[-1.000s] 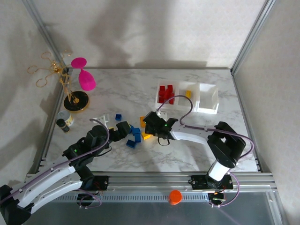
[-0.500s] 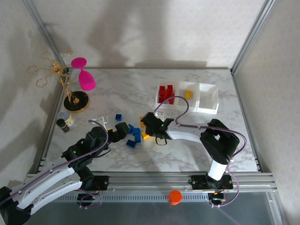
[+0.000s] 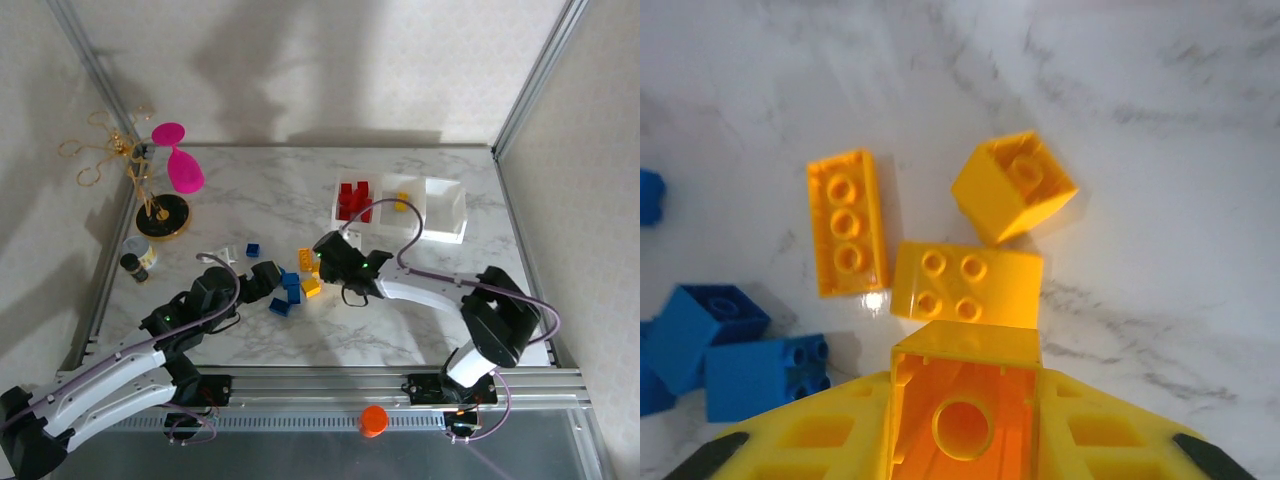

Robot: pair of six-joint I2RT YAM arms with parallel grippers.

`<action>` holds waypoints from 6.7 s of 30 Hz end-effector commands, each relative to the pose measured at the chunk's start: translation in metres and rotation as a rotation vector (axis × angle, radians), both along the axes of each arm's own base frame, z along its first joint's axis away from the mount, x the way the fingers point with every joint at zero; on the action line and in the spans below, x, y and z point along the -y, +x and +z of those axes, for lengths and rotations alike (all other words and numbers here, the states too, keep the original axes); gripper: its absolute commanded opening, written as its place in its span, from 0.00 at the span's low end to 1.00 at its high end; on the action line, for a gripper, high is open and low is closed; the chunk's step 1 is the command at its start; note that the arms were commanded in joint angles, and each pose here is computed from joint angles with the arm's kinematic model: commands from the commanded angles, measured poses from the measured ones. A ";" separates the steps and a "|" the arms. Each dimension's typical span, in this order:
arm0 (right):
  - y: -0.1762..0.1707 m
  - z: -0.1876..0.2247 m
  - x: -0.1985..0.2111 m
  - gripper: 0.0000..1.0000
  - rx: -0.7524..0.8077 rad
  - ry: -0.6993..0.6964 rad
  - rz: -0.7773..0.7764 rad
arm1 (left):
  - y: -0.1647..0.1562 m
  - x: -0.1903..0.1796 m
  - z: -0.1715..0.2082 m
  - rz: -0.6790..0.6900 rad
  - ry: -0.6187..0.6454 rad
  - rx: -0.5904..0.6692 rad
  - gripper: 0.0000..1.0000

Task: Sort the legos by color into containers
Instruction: Pick up the lego from the center of the table, then place the lego in the container, then pick up the lego from the center of the table, then place the lego in the container, then move the lego to the center of the table.

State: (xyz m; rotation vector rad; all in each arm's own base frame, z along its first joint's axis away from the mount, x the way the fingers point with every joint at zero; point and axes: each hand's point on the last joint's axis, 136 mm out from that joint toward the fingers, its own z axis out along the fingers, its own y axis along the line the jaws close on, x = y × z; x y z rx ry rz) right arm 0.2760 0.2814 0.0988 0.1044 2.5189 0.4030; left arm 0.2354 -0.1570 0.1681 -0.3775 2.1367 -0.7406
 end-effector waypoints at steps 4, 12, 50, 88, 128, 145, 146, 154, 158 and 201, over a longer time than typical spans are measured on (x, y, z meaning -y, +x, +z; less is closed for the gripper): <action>0.038 0.035 0.068 0.29 0.089 -0.047 -0.125 | 0.012 0.021 0.025 -0.054 -0.038 0.047 1.00; 0.112 0.055 0.160 0.29 0.173 -0.092 -0.329 | 0.028 0.039 0.027 -0.065 -0.038 0.047 1.00; 0.075 0.024 0.062 0.81 0.066 -0.048 0.055 | 0.019 0.021 0.023 -0.025 -0.021 0.037 1.00; 0.053 -0.071 0.035 0.75 -0.067 -0.257 -0.156 | 0.001 -0.003 0.001 0.037 -0.052 0.012 1.00; 0.129 0.052 0.145 0.33 0.165 -0.205 -0.226 | 0.021 0.057 0.015 -0.124 -0.059 0.023 1.00; 0.232 0.049 0.169 0.55 0.205 -0.186 -0.236 | 0.047 0.083 0.021 -0.122 -0.042 0.035 1.00; 0.227 0.053 0.166 0.56 0.217 -0.162 -0.225 | 0.047 0.083 0.021 -0.122 -0.042 0.033 1.00; 0.178 0.058 0.143 0.61 0.189 -0.129 -0.169 | 0.039 0.072 0.029 -0.109 -0.061 0.050 1.00; 0.145 0.055 0.126 0.66 0.168 -0.131 -0.126 | 0.031 0.059 0.026 -0.086 -0.062 0.049 1.00; 0.000 -0.083 0.002 0.82 -0.109 -0.227 0.218 | 0.003 0.007 0.000 0.026 -0.018 0.012 1.00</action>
